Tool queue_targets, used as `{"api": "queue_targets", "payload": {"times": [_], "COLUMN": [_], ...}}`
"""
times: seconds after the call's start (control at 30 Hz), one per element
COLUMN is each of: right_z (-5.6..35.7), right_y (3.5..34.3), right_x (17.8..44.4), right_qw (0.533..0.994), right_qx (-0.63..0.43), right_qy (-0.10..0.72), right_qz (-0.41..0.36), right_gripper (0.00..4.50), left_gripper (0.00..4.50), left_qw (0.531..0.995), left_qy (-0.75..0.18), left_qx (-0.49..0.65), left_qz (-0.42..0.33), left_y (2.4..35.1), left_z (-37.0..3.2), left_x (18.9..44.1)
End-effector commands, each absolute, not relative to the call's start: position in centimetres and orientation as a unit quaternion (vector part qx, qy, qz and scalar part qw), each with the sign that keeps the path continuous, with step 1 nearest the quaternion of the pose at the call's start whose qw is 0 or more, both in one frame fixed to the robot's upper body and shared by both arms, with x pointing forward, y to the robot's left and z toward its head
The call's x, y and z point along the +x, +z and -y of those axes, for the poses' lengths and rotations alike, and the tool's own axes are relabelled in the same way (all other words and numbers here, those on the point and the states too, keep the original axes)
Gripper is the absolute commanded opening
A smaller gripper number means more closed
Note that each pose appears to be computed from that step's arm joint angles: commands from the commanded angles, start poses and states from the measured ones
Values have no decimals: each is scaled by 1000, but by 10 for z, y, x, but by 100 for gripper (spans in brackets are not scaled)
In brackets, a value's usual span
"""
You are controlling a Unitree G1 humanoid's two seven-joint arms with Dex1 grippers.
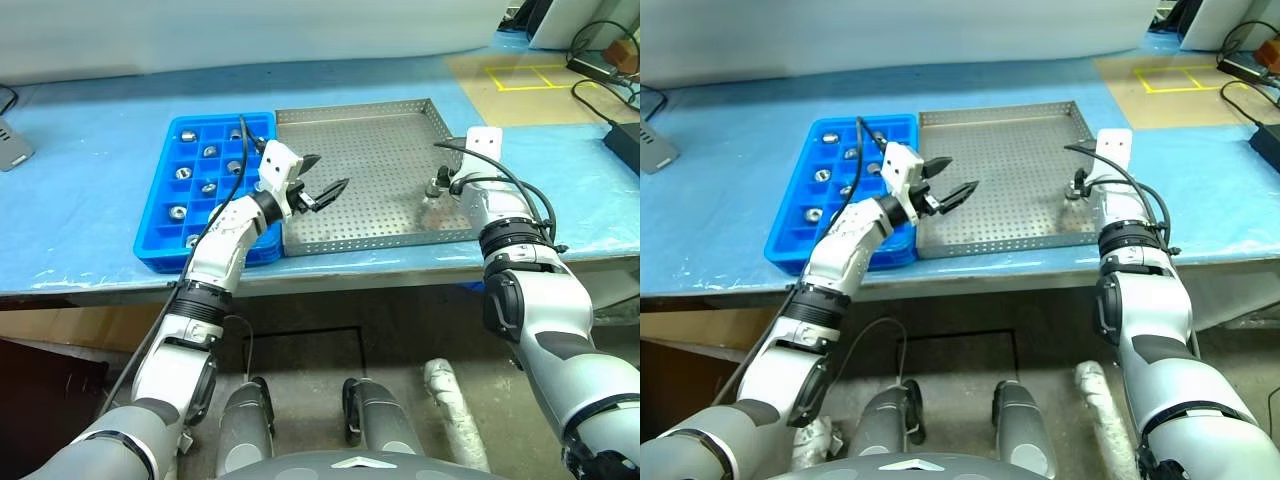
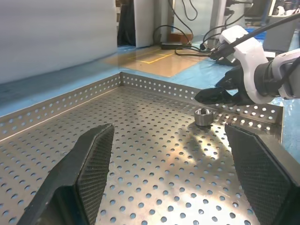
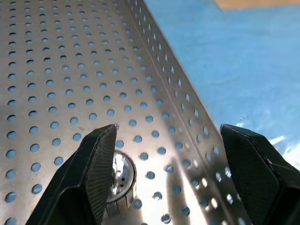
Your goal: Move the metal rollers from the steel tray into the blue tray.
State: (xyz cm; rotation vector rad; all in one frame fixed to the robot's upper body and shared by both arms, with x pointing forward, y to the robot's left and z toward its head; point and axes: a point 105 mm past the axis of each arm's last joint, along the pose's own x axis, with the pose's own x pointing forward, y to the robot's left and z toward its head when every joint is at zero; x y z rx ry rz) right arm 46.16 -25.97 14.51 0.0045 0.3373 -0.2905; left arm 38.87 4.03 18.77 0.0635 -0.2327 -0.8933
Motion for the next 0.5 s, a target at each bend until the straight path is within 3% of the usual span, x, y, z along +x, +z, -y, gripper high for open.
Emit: {"api": "queue_targets", "payload": {"times": [0.03, 0.37, 0.5], "right_z": [254, 225, 215], "right_y": [158, 131, 129], "right_x": [466, 466, 468], "right_qw": [978, 974, 977], "right_qx": [49, 96, 88], "right_qy": [-131, -65, -46], "right_qz": [-154, -192, -188], "right_gripper": [364, 364, 276], "left_gripper": [401, 401, 401], "left_qw": [889, 902, 908], "left_qy": [-434, -406, -393], "left_qx": [41, 39, 43], "left_qz": [142, 142, 141], "left_y": [203, 201, 200], "left_z": [-40, -57, -65], "left_x": [387, 386, 383]}}
